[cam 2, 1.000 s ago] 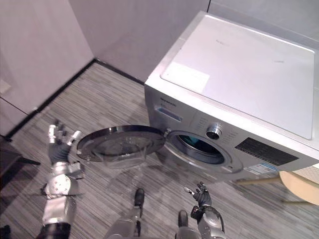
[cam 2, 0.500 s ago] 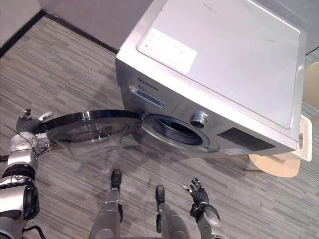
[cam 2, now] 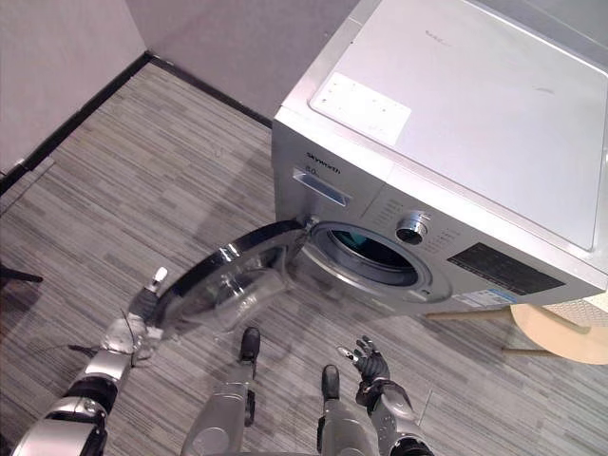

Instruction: Pick up the laundry basket with both hands and put the clothes into the washing machine.

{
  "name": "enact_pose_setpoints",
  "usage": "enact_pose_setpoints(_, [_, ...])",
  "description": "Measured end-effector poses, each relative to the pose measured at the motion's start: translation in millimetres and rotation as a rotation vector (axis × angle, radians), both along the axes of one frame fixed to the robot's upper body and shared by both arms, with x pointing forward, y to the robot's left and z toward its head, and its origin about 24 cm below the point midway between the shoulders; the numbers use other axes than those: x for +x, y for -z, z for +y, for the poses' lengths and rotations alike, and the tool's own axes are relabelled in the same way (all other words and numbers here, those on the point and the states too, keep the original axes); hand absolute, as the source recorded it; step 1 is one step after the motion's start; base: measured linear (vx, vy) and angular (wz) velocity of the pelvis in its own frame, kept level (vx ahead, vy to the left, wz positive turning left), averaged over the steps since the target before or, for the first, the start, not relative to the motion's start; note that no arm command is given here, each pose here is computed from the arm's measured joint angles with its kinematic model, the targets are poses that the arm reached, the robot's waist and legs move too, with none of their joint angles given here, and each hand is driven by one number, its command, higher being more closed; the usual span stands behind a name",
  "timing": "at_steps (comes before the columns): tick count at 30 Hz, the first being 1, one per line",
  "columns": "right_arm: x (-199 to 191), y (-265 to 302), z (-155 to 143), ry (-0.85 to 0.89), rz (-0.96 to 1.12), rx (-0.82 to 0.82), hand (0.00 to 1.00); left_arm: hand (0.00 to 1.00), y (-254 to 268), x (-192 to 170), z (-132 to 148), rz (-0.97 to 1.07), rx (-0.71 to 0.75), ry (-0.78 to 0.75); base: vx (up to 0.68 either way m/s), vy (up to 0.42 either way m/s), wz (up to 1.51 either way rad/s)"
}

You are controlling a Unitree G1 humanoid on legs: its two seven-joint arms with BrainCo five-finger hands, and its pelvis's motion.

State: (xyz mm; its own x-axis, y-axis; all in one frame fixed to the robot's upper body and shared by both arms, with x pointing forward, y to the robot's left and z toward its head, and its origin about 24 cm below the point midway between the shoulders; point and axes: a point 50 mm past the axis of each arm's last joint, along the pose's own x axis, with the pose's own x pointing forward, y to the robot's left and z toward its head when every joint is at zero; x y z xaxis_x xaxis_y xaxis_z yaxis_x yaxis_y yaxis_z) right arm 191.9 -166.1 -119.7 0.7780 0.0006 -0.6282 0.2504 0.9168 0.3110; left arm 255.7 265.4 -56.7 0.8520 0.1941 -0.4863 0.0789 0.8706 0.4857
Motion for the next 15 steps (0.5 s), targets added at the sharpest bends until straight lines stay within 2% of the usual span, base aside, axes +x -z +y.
enact_pose_setpoints(5, [-1.1, 3.9, 14.9, 0.011, 0.030, 0.030, 0.00, 0.00, 44.9, -27.6, -61.8, 0.215, -0.083, 0.161, -0.01, 0.075, -0.10])
enact_pose_setpoints(6, [-2.8, 5.1, 18.1, 0.017, 0.037, 0.042, 0.00, 0.00, 49.0, -29.8, -68.8, 0.231, -0.111, 0.143, -0.01, 0.042, -0.14])
enact_pose_setpoints(15, [-13.2, 13.3, 12.2, 0.075, 0.109, 0.042, 0.00, 0.00, 42.9, -18.8, -68.2, 0.246, -0.023, 0.213, -0.02, 0.006, -0.11])
